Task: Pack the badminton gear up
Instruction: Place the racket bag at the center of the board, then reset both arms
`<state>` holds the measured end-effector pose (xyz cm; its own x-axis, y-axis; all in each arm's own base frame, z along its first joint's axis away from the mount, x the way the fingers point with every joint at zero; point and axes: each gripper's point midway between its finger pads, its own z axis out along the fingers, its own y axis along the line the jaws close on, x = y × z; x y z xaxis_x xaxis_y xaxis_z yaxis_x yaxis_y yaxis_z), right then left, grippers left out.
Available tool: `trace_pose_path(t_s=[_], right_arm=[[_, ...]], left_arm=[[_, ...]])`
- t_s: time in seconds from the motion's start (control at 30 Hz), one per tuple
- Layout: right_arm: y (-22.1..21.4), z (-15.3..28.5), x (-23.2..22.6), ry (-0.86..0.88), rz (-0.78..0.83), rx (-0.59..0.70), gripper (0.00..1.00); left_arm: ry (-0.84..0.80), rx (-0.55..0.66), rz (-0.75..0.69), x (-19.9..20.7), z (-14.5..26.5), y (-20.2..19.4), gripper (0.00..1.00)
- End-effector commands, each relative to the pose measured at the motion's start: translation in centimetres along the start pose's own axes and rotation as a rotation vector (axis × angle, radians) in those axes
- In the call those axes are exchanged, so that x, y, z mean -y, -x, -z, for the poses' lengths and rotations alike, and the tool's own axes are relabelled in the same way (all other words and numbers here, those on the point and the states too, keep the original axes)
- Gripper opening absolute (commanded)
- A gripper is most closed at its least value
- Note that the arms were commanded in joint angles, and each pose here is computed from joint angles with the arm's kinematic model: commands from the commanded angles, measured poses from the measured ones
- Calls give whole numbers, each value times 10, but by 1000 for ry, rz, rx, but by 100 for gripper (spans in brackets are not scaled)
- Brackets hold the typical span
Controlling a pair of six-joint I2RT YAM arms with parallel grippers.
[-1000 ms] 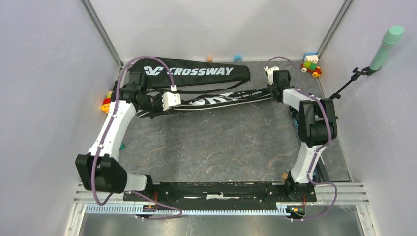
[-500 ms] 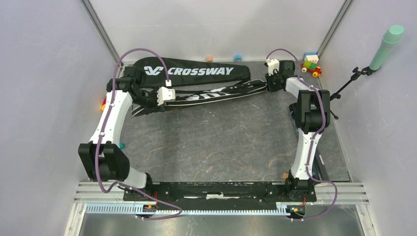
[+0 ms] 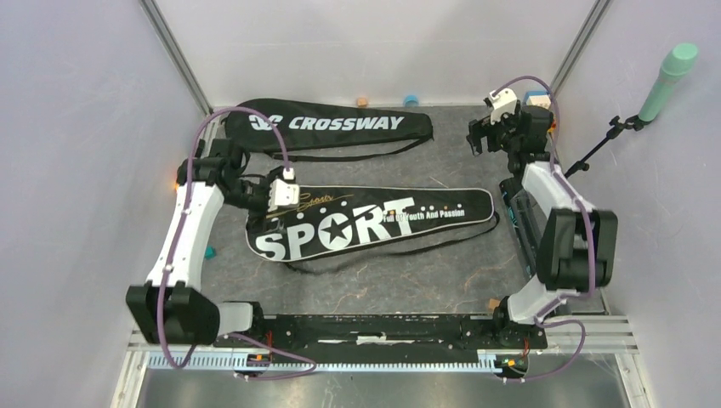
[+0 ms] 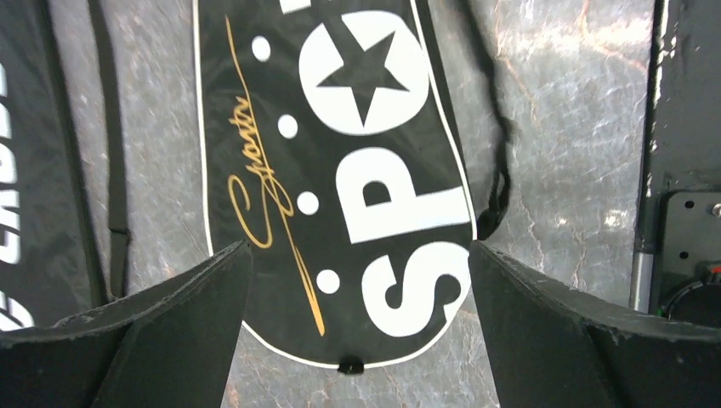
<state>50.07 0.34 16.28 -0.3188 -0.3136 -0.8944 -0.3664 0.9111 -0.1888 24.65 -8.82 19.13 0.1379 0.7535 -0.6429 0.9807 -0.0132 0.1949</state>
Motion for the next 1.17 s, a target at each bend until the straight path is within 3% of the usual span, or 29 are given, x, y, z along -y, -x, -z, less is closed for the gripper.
trace_pose_path(t_s=[0.0, 0.1, 0.2, 0.27, 0.33, 0.37, 0.43, 0.53, 0.6, 0.73, 0.87, 0.93, 1.0, 1.13], right_arm=[[55, 36, -30, 101, -12, 205, 98], [68, 59, -45, 99, -77, 266, 98], [63, 80, -48, 2, -183, 261, 98], [48, 95, -42, -104, -293, 246, 98], [27, 113, -39, -197, -381, 241, 98], [15, 124, -39, -243, -418, 242, 98], [-9, 143, -40, -317, -473, 245, 98], [-47, 169, -36, -455, -553, 240, 98], [-65, 181, -35, -517, -570, 212, 98], [-91, 196, -34, -596, -571, 164, 98], [-87, 191, -47, -515, -581, 238, 98], [-96, 188, -49, -516, -581, 222, 98], [-101, 185, -50, -516, -580, 196, 98], [-102, 180, -49, -513, -602, 177, 98]], left_arm=[[83, 178, -127, 10, 17, 52, 100], [138, 336, -204, 14, 31, 93, 100], [285, 539, -164, -22, 60, 143, 100], [444, 696, -10, -64, 95, 178, 100], [728, 966, 268, -109, 154, 202, 100], [853, 1053, 394, -124, 180, 200, 100], [1033, 1107, 723, -147, 203, 169, 100], [1174, 1048, 1216, -152, 179, 94, 100], [1176, 963, 1346, -141, 144, 59, 100], [1349, 619, 1572, -95, 97, -33, 100], [1397, 432, 1552, -64, 75, -71, 100], [1484, 343, 1550, -50, 84, -85, 100], [1545, 339, 1556, -45, 92, -90, 100], [1458, 425, 1509, -55, 85, -74, 100]])
